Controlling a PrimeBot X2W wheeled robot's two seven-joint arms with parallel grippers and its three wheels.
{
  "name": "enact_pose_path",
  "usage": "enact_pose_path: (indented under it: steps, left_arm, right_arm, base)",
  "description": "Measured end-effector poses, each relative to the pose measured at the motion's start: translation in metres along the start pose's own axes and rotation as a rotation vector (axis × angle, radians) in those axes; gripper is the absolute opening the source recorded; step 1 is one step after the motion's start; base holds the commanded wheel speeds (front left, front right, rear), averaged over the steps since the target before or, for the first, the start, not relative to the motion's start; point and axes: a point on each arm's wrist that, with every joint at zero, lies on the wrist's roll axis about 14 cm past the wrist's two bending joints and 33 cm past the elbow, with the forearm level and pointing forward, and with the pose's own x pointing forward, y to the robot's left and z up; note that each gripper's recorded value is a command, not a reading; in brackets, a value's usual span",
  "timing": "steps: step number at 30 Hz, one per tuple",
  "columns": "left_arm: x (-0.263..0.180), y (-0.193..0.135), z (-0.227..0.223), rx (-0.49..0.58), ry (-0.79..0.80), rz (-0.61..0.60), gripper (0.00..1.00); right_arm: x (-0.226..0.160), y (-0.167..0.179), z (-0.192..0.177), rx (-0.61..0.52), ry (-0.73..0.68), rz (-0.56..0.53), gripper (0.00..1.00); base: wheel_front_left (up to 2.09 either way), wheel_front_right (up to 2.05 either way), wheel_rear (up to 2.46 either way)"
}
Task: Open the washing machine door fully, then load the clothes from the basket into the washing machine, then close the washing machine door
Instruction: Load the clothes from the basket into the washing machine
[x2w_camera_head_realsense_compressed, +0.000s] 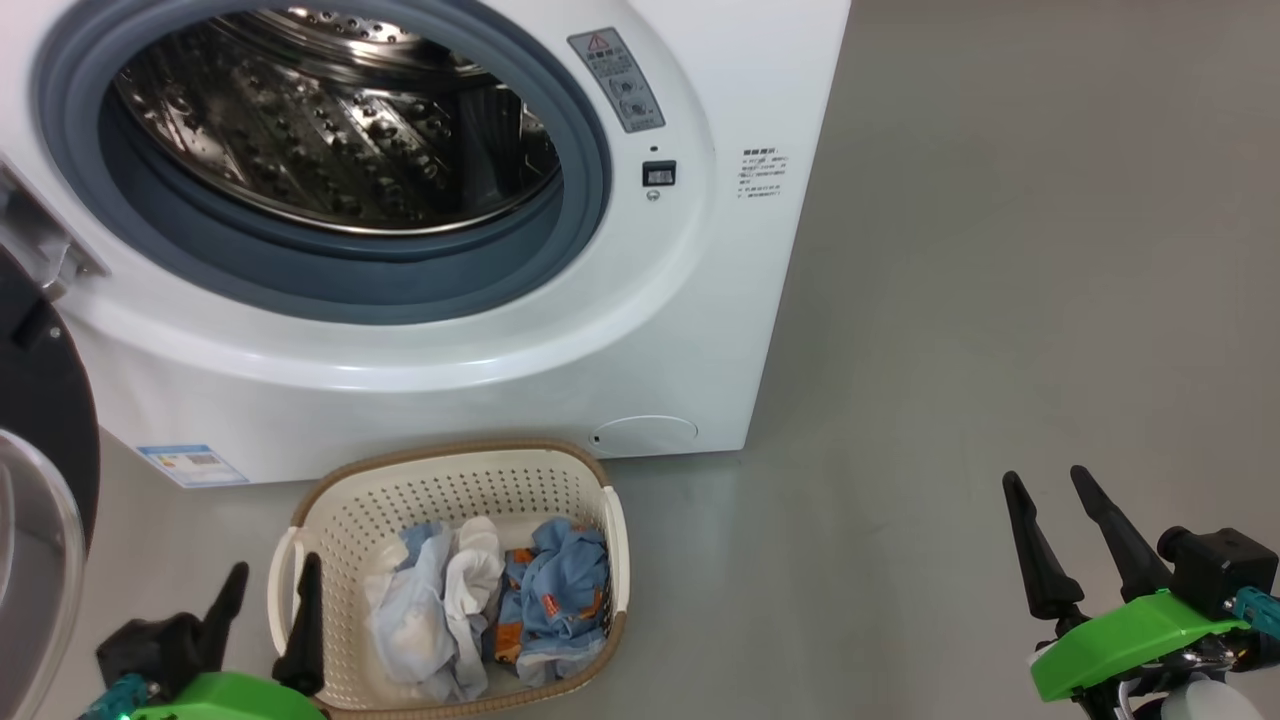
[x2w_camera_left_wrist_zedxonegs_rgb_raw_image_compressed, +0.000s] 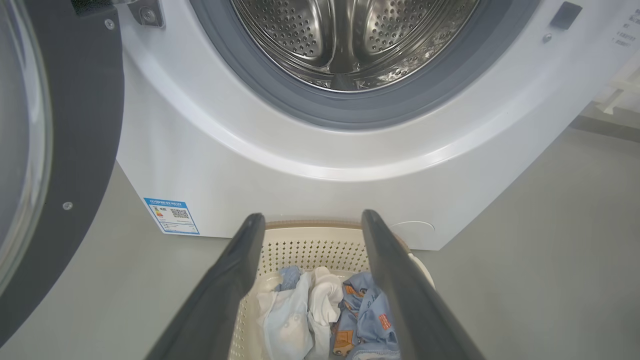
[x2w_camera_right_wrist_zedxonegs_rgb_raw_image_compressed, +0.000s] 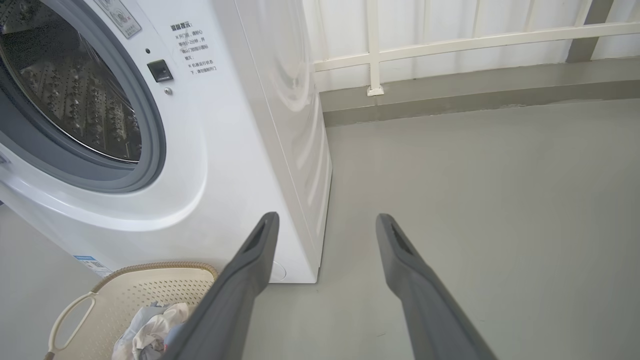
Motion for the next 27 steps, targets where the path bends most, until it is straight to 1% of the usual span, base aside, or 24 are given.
enact_pose_path:
  steps: [6, 17, 27]
  left_arm:
    - [0.002, -0.007, -0.027, -0.008, 0.077, -0.008, 1.00]
    - [0.022, -0.013, -0.054, -0.014, 0.165, -0.023, 1.00]
    - [0.049, -0.014, -0.089, 0.008, 0.285, -0.039, 1.00]
  right_arm:
    - [0.007, 0.002, -0.004, 0.002, 0.010, 0.007, 1.00]
    - [0.025, 0.008, -0.014, 0.009, 0.030, 0.021, 1.00]
    - [0.046, 0.007, -0.029, 0.011, 0.059, 0.022, 1.00]
  base:
    - [0.00, 0.00, 0.00]
    - [0.00, 0.00, 0.00]
    - [0.00, 0.00, 0.00]
